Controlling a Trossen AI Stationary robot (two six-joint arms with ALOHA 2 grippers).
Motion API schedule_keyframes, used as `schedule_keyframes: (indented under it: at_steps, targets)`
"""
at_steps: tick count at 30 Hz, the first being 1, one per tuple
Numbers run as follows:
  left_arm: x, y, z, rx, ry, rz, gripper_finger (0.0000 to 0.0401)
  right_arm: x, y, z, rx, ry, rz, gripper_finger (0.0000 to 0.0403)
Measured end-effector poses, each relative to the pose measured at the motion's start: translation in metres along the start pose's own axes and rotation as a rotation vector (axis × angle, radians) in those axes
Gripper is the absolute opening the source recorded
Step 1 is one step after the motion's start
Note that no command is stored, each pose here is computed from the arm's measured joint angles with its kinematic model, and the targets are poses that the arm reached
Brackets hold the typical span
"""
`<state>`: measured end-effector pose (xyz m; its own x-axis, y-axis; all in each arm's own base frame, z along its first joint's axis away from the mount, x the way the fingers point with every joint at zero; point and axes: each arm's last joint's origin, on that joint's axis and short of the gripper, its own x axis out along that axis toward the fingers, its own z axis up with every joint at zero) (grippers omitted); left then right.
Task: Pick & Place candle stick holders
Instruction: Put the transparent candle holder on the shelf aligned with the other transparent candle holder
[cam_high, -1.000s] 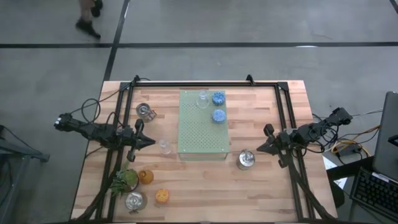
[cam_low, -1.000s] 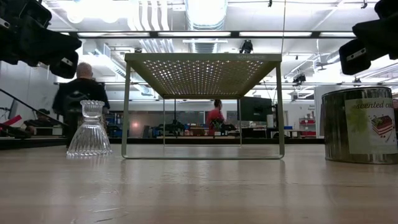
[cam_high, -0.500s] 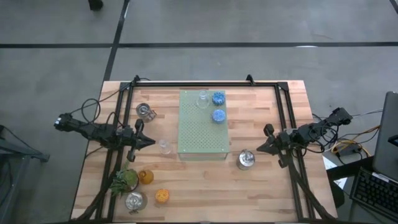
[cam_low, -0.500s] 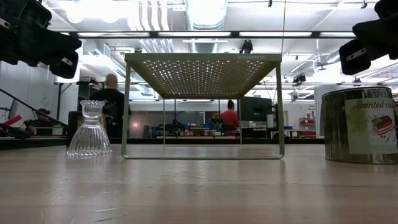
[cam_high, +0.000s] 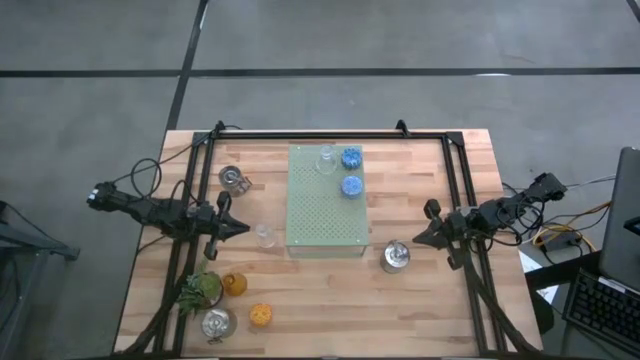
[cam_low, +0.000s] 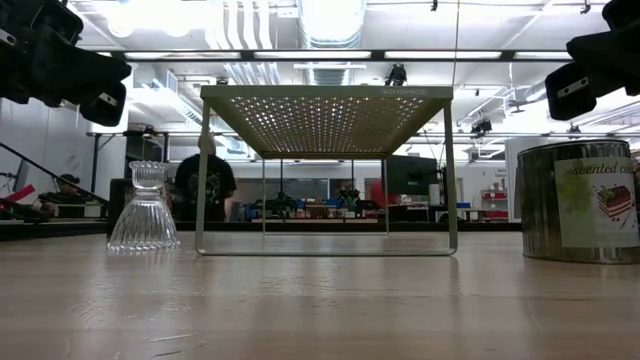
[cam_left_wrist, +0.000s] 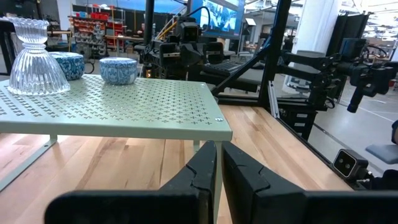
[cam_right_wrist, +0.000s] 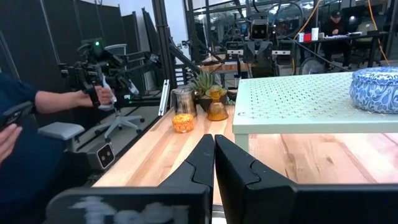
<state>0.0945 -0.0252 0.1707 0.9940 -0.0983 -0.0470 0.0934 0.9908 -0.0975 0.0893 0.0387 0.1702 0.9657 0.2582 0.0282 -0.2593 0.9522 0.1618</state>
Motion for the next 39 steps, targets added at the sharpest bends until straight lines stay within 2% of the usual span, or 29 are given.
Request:
schedule_keyframes:
  at_steps: [8,11,14,20,23,25,29,33,36,39]
  targets:
    - [0.0,0.0,0.0,0.006,-0.001,0.0,0.0028,0.0,0.0,0.0,0.0,0.0,0.0,0.0009]
    - [0.0,0.0,0.001,0.071,-0.016,0.005,0.0028,0.0,0.0,0.0,0.0,0.0,0.0,0.0009]
    - [0.0,-0.001,0.01,0.106,-0.103,0.002,0.0028,0.0,0.0,0.0,0.0,0.0,-0.001,0.0009]
    - [-0.004,-0.002,0.029,0.066,-0.301,-0.005,0.0028,0.0,0.0,0.0,0.0,0.0,-0.001,0.0009]
    - [-0.006,-0.002,0.033,0.054,-0.348,-0.007,0.0028,0.0,0.0,0.0,0.0,0.0,-0.001,0.0009]
    - [-0.006,-0.002,0.033,0.043,-0.347,-0.01,0.0028,0.0,0.0,0.0,0.0,0.0,-0.001,0.0009]
    - [-0.005,-0.002,0.033,-0.053,-0.347,-0.017,0.0028,0.0,0.0,0.0,0.0,0.0,-0.001,0.0009]
    - [-0.003,0.001,0.031,-0.166,-0.321,0.073,0.003,0.0,0.0,0.0,0.0,0.0,-0.001,0.0009]
    - [0.001,0.001,0.026,-0.201,-0.219,0.094,0.0049,0.0,0.0,0.0,0.0,0.0,-0.001,0.0009]
    - [0.005,0.002,0.022,-0.238,-0.085,0.163,0.0084,0.0,0.0,0.0,0.0,0.0,-0.001,0.0009]
